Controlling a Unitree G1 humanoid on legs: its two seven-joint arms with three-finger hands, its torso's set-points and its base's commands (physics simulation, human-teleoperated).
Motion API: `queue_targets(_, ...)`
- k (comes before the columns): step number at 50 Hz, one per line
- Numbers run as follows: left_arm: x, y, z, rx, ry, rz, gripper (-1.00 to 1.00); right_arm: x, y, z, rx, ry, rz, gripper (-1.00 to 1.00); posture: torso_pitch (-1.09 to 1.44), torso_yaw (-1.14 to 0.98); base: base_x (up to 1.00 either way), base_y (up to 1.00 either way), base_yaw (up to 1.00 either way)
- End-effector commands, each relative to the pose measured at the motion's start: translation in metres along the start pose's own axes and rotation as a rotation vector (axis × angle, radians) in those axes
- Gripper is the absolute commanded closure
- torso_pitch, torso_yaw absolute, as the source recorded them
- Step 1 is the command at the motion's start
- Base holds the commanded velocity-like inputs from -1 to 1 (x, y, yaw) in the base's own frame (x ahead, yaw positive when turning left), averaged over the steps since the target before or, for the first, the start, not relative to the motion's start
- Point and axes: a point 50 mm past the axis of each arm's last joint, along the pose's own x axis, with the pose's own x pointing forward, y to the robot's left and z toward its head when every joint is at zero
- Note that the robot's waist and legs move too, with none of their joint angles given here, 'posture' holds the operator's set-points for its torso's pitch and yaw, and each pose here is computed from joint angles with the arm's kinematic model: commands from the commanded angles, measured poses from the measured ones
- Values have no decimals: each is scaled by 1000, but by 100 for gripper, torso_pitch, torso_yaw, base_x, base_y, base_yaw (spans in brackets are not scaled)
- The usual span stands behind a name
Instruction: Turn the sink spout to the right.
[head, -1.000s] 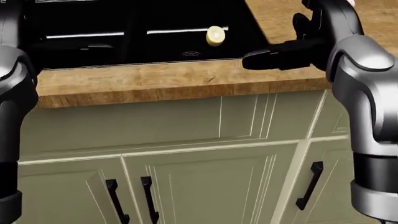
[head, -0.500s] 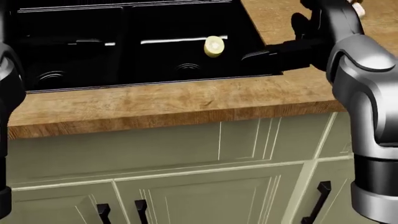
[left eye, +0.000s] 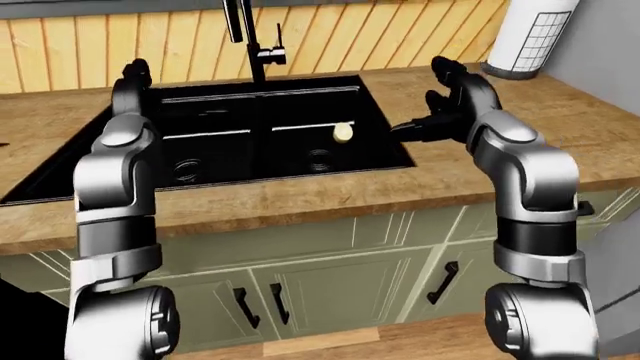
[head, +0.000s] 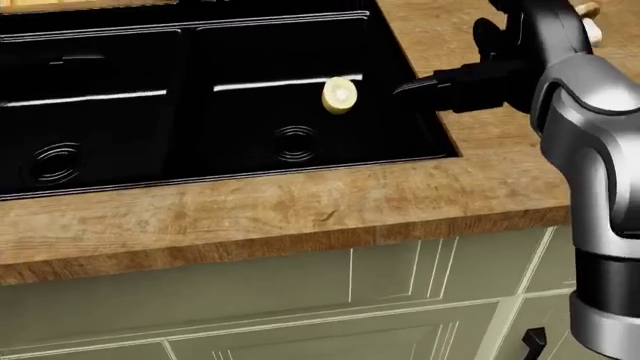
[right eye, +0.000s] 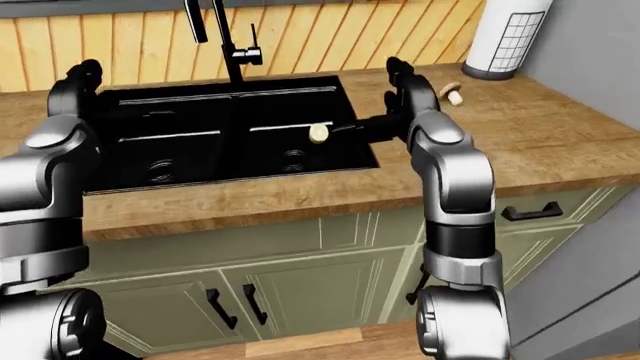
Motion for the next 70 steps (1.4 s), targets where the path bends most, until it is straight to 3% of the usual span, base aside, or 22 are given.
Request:
queue_targets(1,-5,-2,30,-13,-121,-18,-100,-8,-8,28,-12,-120,-36,-100,0,0,16,0,0)
queue_targets(25,0,23,45,4,-142,45,-100,-9,-8,29,-13,-122,-38,-100,0,0,16,0,0)
queue_targets(44,-1,33,49,-4,-148,64,-100,-10,-9,30,-12,-125,-39,-100,0,0,16,0,0)
queue_targets(57,0,51,51,-16,-146,97,-100,-10,-8,33,-16,-127,-38,-100,0,0,16,0,0)
queue_targets(67,-1,58,53,-62,-133,77,-100,-11,-8,35,-17,-132,-34,-100,0,0,12,0,0)
queue_targets(68,-1,60,53,-22,-140,94,-100,-11,-8,35,-18,-132,-32,-100,0,0,0,0,0)
queue_targets(70,-1,62,53,-52,-138,85,-100,-11,-8,36,-18,-133,-31,-100,0,0,0,0,0)
